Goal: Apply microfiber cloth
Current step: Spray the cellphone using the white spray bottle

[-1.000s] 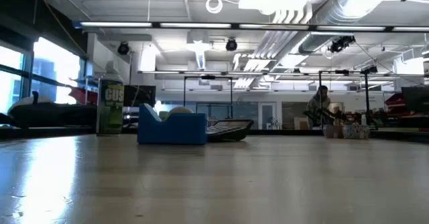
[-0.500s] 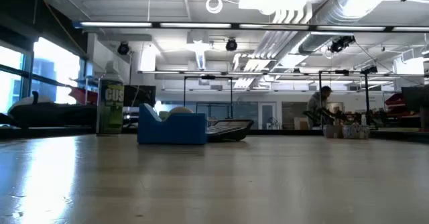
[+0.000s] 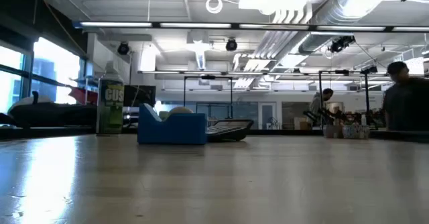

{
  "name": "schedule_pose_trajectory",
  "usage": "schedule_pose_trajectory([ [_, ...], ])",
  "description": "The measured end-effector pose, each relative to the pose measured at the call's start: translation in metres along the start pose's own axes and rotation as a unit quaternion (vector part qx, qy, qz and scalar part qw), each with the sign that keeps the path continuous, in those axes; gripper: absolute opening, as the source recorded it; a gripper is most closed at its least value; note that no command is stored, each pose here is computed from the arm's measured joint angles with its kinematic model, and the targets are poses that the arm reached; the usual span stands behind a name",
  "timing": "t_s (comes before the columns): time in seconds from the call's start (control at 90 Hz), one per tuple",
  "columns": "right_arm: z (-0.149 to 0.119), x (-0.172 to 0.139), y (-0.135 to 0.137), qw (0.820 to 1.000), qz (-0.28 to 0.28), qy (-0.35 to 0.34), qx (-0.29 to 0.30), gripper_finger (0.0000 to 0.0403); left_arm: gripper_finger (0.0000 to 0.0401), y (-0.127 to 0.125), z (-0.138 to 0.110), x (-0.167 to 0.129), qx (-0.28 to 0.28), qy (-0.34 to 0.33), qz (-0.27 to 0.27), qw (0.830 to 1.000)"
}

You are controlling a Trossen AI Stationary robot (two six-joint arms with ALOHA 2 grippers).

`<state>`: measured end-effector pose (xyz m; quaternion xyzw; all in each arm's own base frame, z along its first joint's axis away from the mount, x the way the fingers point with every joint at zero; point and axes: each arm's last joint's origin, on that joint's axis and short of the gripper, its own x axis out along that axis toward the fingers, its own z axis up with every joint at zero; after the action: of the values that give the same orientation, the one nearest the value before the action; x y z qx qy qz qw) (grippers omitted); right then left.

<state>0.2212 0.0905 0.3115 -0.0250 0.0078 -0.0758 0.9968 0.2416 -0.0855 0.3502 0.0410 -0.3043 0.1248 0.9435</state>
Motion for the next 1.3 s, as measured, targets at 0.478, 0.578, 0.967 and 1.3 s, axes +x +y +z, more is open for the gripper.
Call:
schedule_pose_trajectory([
  [0.478, -0.097, 0.06, 0.029, 0.986, -0.015, 0.166, 0.022, 0.0222, 0.0006, 0.009, -0.021, -0.046, 0.023, 0.192, 0.041, 0.98],
  [0.578, -0.119, 0.073, 0.043, 0.986, 0.02, 0.16, 0.033, 0.0222, 0.0006, 0.003, -0.012, -0.049, 0.026, 0.195, 0.016, 0.98],
  [0.967, -0.127, 0.106, 0.05, 0.99, -0.015, 0.142, 0.019, 0.0222, 0.0006, 0.018, 0.012, -0.076, 0.064, 0.289, 0.066, 0.953],
  [1.3, -0.07, 0.158, 0.032, 0.983, -0.049, 0.134, -0.112, 0.0222, 0.0005, 0.024, 0.011, -0.073, 0.016, 0.286, -0.059, 0.956],
])
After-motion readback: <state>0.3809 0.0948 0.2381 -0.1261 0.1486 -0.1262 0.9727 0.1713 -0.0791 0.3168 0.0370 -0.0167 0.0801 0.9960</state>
